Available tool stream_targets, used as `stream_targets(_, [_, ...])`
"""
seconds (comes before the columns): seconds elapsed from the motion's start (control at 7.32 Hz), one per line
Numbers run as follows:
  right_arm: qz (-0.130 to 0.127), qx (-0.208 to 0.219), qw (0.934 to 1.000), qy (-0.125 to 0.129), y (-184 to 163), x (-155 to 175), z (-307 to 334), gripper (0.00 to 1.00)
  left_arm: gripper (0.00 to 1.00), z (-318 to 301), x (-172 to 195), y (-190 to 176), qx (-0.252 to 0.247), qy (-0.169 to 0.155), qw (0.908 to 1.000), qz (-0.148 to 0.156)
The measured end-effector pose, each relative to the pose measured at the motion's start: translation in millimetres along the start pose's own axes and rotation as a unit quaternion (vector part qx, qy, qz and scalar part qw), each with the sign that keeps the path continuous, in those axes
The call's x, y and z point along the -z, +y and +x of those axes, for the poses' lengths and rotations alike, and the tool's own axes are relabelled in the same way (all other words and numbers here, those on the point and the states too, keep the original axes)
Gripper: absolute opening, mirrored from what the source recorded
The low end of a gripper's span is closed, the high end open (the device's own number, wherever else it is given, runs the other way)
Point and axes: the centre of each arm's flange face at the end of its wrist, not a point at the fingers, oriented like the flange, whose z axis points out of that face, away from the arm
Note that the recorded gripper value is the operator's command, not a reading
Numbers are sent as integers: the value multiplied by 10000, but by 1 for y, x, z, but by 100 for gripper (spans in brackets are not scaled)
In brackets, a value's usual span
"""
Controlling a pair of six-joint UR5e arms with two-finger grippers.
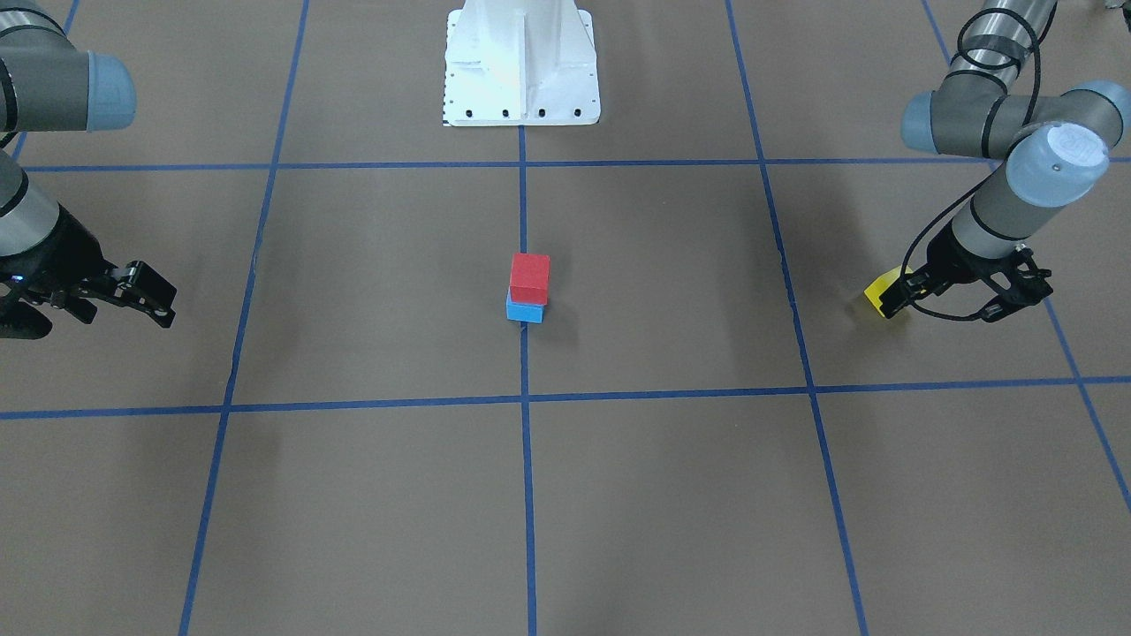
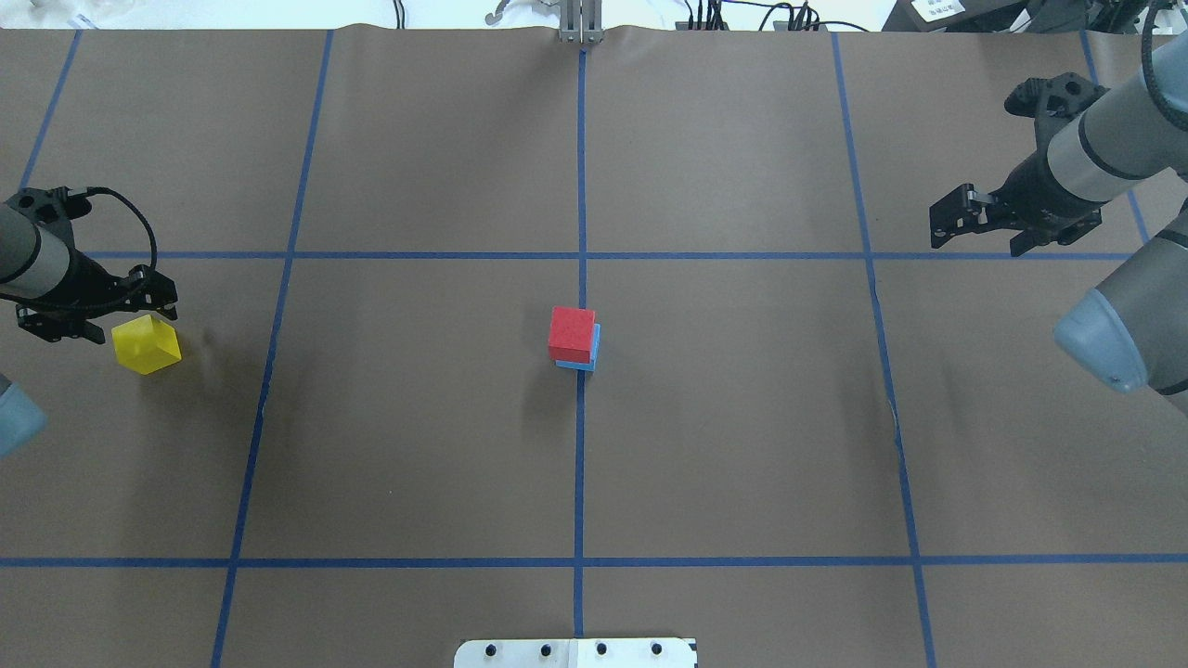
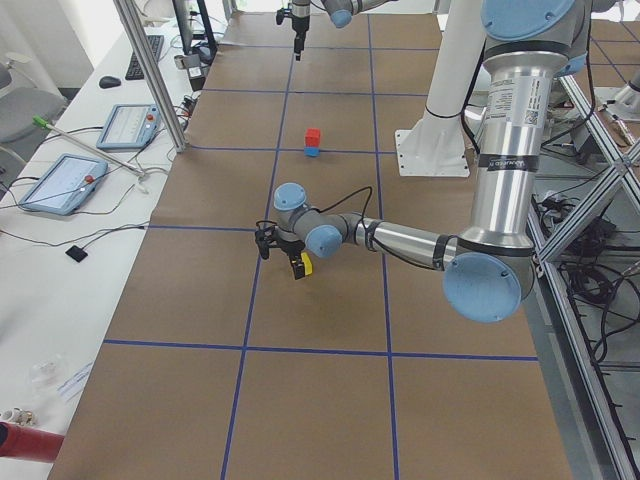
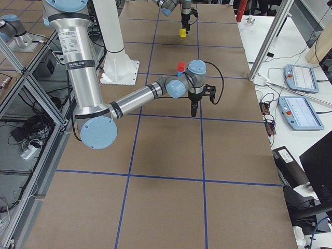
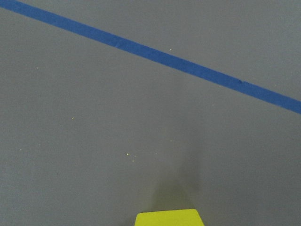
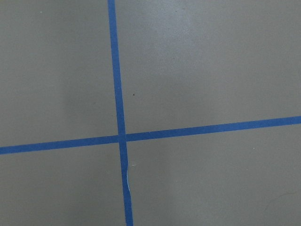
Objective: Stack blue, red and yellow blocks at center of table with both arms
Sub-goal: 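Move the left gripper back to the yellow cube and close on it, then lift the yellow cube with the left gripper and carry it above the red cube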
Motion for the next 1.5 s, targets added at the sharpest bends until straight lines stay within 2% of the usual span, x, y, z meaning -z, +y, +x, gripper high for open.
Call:
stream_targets(0.14, [-3, 1, 10000, -3, 0, 0, 0, 100, 0, 2, 0, 1, 53, 27, 10000, -57])
stream_targets(0.41, [-5, 7, 10000, -15, 0, 1, -1, 100, 0, 14, 4, 11, 172, 260, 9977, -598])
stream_targets(0.55, [-23, 8, 10000, -36, 0, 1, -2, 100, 0, 38, 20, 17, 282, 435, 9956, -785])
stream_targets(0.68, [-44, 4, 10000, -61, 0, 2, -2, 100, 0, 91, 57, 24, 390, 624, 9934, -878])
stream_targets(0.82, [-53, -2, 10000, -72, 0, 2, -2, 100, 0, 165, 108, 31, 391, 763, 9923, -895])
stream_targets(0.96, [-53, -9, 10000, -78, -1, 3, -1, 100, 0, 245, 159, 51, 184, 933, 9917, -865])
stream_targets(1.09, [-58, -17, 9999, -86, -1, 3, 0, 100, 0, 308, 185, 83, -208, 1072, 9911, -755])
stream_targets(1.37, [-87, -34, 9999, -99, -1, 4, 3, 100, 0, 408, 188, 141, -1065, 1113, 9876, -287])
stream_targets(1.5, [-101, -45, 9999, -93, -2, 2, 4, 100, 0, 443, 176, 152, -1310, 997, 9861, -224])
